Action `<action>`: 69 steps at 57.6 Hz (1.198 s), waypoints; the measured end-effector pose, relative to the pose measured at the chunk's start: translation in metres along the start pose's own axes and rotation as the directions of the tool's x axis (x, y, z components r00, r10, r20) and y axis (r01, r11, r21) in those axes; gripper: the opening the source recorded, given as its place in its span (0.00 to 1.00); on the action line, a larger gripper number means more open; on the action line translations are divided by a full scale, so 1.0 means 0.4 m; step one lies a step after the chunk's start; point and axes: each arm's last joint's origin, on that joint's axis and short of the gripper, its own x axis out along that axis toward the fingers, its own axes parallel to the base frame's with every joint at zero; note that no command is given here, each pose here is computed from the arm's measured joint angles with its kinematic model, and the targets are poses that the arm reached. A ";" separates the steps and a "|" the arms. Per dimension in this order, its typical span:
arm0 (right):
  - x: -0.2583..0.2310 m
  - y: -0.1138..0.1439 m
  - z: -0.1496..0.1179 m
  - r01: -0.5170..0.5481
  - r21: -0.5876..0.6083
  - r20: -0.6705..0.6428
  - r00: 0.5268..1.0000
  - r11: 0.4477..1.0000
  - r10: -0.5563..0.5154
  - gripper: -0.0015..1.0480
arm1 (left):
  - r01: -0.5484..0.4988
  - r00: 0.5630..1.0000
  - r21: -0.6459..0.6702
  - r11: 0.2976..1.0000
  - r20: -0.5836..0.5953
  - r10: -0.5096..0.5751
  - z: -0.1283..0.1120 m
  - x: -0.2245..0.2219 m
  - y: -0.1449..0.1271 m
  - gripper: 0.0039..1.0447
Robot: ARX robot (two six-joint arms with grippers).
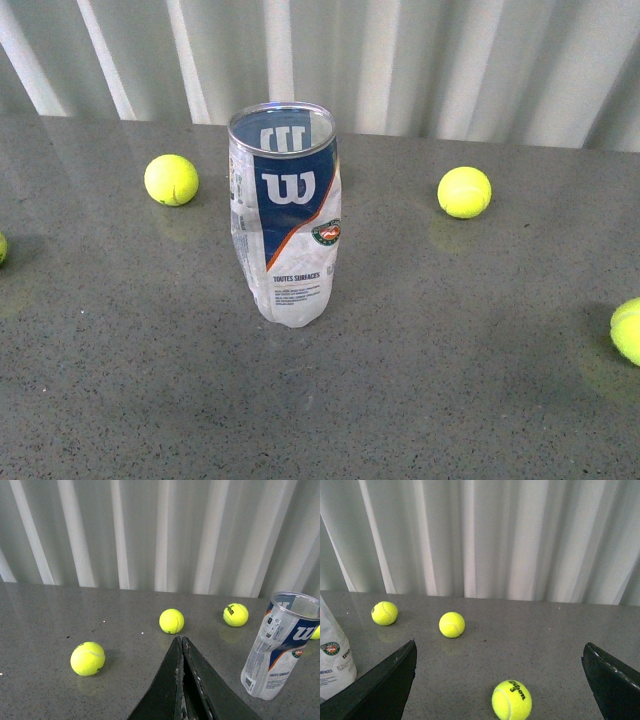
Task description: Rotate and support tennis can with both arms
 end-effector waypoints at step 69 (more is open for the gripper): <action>0.000 0.000 0.000 0.000 0.000 0.000 1.000 1.000 0.000 0.93 | 0.000 1.000 0.000 1.000 -0.002 0.000 0.000 0.000 0.000 0.94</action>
